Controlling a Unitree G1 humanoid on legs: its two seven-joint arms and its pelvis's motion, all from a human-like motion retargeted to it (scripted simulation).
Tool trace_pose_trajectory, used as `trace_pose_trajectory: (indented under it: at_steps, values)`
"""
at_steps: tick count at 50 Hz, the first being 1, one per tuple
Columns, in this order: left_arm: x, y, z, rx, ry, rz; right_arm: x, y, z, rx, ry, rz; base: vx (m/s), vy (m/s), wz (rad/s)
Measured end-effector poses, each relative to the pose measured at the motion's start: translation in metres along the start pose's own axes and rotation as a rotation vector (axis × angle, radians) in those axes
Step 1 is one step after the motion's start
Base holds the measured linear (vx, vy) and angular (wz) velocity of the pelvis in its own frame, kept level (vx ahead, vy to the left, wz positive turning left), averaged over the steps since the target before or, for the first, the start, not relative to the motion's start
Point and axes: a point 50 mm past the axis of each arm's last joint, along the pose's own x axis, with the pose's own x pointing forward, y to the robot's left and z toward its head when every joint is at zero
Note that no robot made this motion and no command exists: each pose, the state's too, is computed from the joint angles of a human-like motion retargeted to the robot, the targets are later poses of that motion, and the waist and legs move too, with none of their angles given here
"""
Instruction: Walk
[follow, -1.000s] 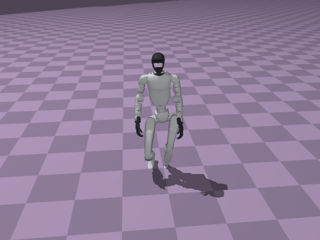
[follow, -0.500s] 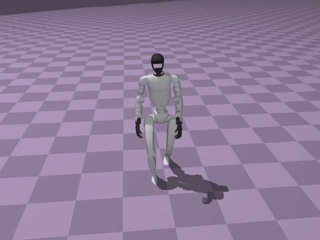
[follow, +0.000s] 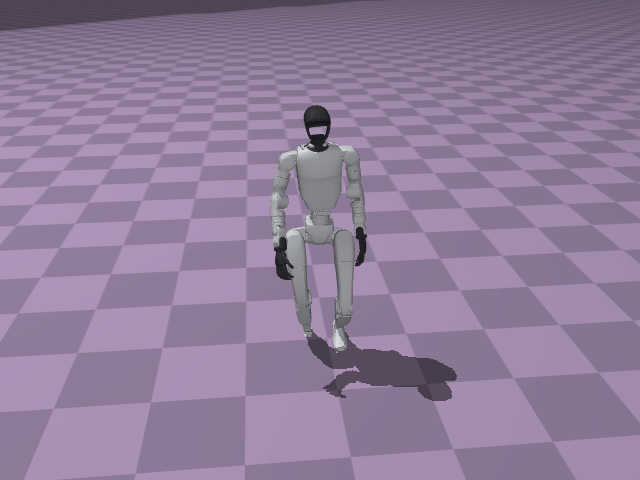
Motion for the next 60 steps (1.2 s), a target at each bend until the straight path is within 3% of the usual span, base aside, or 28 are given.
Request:
trace_pose_trajectory:
  at_steps: [10,18,29,47,55,60]
  values:
    - [-0.004,-0.001,-0.017,-0.046,0.038,0.002,0.004,0.000,0.028,0.002,-0.105,0.017,0.00,0.00,0.04]
    - [-0.004,-0.005,-0.022,-0.035,0.076,0.002,-0.002,0.029,0.004,-0.019,-0.021,0.112,0.00,0.00,0.02]
    - [0.007,0.013,0.039,-0.008,-0.052,0.059,-0.024,0.058,-0.057,-0.019,0.211,0.270,0.00,0.02,0.07]
    - [-0.014,0.048,0.202,-0.051,-0.532,0.206,-0.025,0.035,-0.064,0.100,0.222,0.123,0.00,0.00,0.00]
    - [-0.018,0.040,0.210,-0.009,-0.590,0.183,-0.029,0.036,-0.071,0.109,0.244,0.101,0.00,0.00,0.00]
    - [-0.009,0.027,0.183,-0.005,-0.525,0.141,-0.031,0.039,-0.075,0.104,0.261,0.090,0.00,0.00,0.00]
